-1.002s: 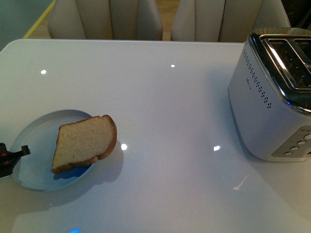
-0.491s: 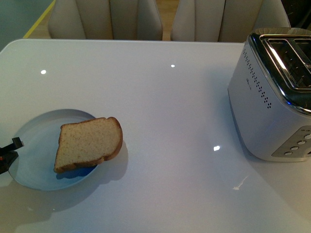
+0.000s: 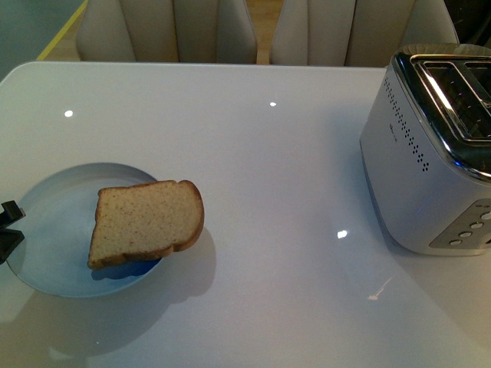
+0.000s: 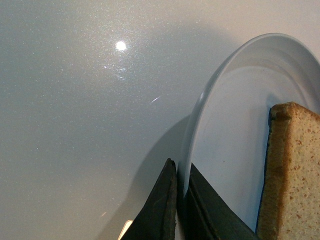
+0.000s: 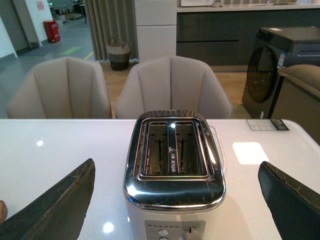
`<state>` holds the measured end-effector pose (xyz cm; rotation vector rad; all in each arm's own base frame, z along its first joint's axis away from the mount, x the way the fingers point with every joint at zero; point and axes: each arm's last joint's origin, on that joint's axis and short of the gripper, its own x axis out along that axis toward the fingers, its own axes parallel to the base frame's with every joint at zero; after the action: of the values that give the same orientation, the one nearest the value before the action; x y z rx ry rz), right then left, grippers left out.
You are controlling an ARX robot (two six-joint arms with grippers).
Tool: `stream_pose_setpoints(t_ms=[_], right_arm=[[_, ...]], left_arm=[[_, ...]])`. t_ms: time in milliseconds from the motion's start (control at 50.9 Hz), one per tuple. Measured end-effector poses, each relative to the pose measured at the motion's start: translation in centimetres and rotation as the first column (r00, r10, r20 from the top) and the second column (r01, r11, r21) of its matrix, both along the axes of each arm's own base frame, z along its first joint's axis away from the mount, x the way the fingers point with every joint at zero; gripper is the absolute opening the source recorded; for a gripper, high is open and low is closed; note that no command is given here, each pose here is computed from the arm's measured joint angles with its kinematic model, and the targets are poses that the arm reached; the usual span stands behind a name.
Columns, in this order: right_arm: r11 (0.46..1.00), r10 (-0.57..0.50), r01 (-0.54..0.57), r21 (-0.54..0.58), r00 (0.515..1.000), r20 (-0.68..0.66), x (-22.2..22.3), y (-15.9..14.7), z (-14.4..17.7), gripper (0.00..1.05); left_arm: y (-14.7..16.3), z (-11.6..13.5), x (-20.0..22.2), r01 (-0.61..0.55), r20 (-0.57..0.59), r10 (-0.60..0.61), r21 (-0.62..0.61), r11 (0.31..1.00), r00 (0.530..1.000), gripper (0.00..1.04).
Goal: Left arm holds plate, right arm toasts bread
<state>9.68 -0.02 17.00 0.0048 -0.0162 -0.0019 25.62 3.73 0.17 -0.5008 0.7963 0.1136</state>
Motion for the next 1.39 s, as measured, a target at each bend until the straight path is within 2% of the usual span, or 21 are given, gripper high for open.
stream_pose_setpoints(t_ms=[275,550,845,1178,1394], right_arm=[[1.0,0.0,0.0,0.0,1.0,0.0,0.0,0.0,0.0,0.96],[1.0,0.0,0.0,0.0,1.0,0.0,0.0,0.0,0.0,0.96],[1.0,0.0,0.0,0.0,1.0,0.0,0.0,0.0,0.0,0.96],[1.0,0.0,0.0,0.0,1.0,0.0,0.0,0.0,0.0,0.96],[1.0,0.0,0.0,0.0,1.0,0.0,0.0,0.0,0.0,0.96]], left_arm=[[-1.8,3.0,-0.7,-0.018,0.014,0.019,-0.036,0.999,1.0,0.03],[-5.2,8.6,-0.7,0.021,0.066,-0.018,-0.051,0.998,0.998,0.03],[-9.2,13.6,-0.7,0.085,0.141,-0.073,-0.082,0.993,0.987,0.03],[-15.1,16.1,-1.3,0.15,0.159,-0.124,-0.164,0.975,0.979,0.03],[-17.9,16.7,-1.4,0.196,0.158,-0.168,-0.189,0.962,0.973,0.03]])
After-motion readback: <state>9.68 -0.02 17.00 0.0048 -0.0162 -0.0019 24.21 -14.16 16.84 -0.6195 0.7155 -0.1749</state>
